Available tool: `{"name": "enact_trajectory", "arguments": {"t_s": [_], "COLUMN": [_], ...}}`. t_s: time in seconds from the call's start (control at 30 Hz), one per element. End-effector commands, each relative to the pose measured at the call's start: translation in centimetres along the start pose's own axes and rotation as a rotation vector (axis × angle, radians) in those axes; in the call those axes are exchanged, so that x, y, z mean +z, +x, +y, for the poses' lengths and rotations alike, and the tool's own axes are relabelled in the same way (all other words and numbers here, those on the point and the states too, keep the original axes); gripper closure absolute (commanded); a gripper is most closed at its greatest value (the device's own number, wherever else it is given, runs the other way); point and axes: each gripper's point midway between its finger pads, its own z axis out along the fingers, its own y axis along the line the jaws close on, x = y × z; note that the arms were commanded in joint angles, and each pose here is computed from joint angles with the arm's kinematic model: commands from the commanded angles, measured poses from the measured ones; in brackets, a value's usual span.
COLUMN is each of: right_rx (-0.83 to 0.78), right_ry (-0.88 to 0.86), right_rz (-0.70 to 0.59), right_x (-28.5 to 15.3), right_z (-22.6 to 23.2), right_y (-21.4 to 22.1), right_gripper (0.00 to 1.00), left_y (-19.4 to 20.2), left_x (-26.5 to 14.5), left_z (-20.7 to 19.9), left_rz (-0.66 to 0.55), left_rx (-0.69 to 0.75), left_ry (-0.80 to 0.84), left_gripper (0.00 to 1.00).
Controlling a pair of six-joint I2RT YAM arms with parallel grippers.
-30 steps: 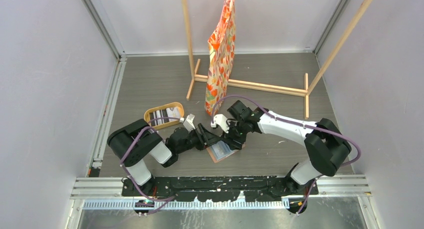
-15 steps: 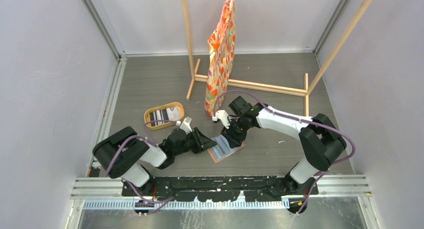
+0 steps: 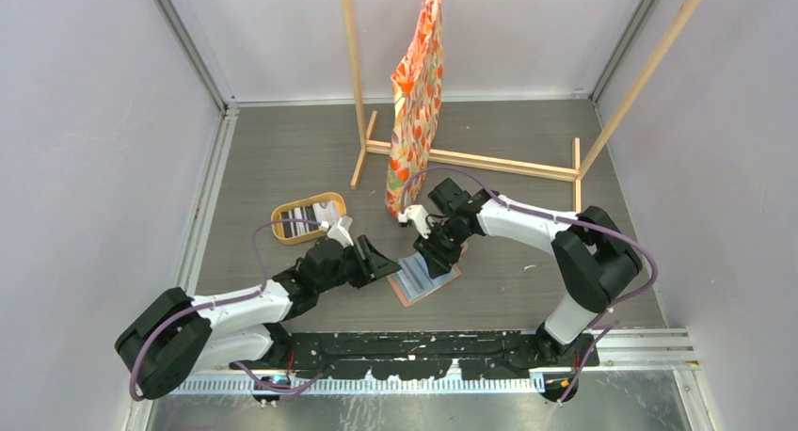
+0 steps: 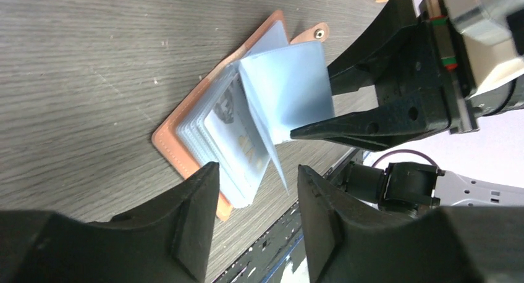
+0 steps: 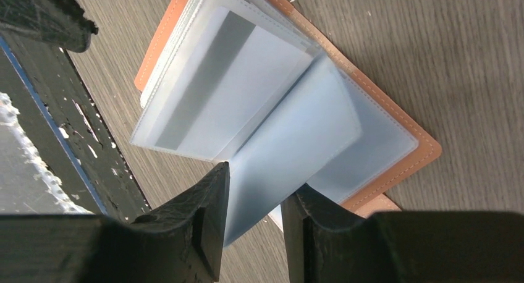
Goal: Put the credit cards into the card holder
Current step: Insert the credit card into the card holder.
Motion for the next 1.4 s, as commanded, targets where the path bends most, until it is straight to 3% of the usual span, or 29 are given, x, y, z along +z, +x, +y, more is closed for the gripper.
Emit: {"name": "enact_trajectory", "arguments": {"t_s": [0.0,0.27,0.63,0.7,0.8,0.9,1.17,1.37], "right_rx": [0.045,0.061,0.068,0.072,0.106,0.177,0.275,0.315], "right_ry": [-0.026,-0.032,-0.041,-0.042,-0.049,-0.063,-0.081,-0.075], "right_rz": [-0.045,-0.048,-0.035,-0.033,-0.038,-0.05,-0.064,-0.043], "right_x": [-0.7,-0.8,-0.6,-0.6,-0.7,-0.9,-1.6,-1.5], "right_z": [0.1,-0.1,-0.1,-0.1,-0.3,-0.9,-1.9,-2.6], "right_y": [-1.5,-1.6,-1.4,-1.4,-1.3,-1.3,-1.2,-0.9], "right_gripper": [0.6,0.62,0.63,0.64,0.65,0.69,0.87,0.98], "left_y": [-0.3,0.2,0.8,1.1,1.2,1.6,2.5,2.4], "left_x": [0.0,1.6,4.4,4.8,5.0,4.9,3.5,3.1], "left_z": [-0.7,-2.8,-3.4,-3.0,-2.4,-1.4,1.0,2.5], "left_rz": [0.008,0.031,0.054,0.061,0.055,0.069,0.133,0.162], "left_rx": [0.029,-0.032,-0.092,-0.102,-0.115,-0.121,-0.132,-0.093], "left_ry": [0.002,0.097,0.134,0.128,0.136,0.13,0.094,-0.01], "left_gripper": [0.46,0.46,0.6,0.68,0.88,0.97,0.99,0.95]}}
